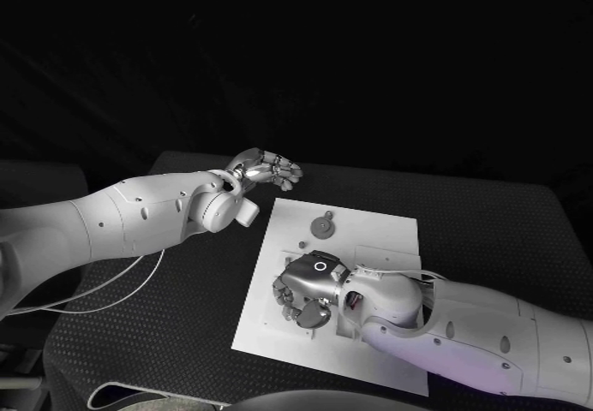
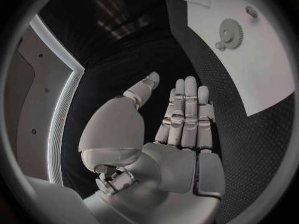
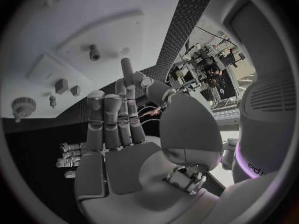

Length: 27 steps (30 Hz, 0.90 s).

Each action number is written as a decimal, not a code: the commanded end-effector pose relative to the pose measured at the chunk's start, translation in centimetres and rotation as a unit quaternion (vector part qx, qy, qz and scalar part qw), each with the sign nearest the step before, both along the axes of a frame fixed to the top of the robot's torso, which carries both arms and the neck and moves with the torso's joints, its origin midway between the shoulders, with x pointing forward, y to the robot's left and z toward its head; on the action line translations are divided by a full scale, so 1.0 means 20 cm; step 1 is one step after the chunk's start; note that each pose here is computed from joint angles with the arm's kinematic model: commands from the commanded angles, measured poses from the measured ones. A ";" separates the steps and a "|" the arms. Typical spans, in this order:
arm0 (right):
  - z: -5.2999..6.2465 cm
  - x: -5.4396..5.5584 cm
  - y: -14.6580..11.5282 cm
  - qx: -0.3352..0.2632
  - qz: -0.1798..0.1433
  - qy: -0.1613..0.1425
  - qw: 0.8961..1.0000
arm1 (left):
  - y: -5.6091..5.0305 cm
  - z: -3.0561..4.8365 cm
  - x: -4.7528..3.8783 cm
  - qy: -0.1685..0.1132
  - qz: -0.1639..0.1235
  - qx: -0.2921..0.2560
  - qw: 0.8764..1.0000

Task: Assemble the parts on the task board

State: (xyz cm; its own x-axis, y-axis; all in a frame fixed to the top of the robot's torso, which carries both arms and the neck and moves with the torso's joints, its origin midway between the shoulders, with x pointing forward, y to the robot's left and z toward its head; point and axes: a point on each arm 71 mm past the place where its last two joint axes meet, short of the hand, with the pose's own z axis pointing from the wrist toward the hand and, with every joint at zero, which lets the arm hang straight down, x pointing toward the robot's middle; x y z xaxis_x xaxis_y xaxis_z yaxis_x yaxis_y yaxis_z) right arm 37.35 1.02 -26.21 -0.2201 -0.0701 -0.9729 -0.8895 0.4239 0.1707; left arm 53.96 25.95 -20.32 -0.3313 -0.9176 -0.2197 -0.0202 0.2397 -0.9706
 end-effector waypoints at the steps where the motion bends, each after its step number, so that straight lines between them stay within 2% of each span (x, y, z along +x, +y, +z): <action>1: -0.02 -0.01 0.00 -0.011 0.009 -0.001 1.000 | -0.02 0.007 -0.001 -0.003 -0.007 -0.007 1.000; 17: -0.06 0.00 -0.02 -0.028 0.006 0.005 1.000 | -0.01 0.007 -0.002 -0.003 -0.007 -0.007 1.000; 27: -0.07 0.01 -0.02 -0.035 0.003 -0.002 0.999 | -0.01 0.008 -0.005 -0.002 -0.008 -0.007 1.000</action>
State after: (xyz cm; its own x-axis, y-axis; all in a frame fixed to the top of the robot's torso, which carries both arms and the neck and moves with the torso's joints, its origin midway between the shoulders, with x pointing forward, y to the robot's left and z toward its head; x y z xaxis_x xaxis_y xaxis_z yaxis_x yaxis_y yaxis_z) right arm 37.55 0.51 -27.37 -0.2249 -0.1153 -0.9675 -0.8870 0.4352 0.1543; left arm 53.90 25.94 -20.31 -0.3326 -0.9175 -0.2181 -0.0207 0.2383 -0.9710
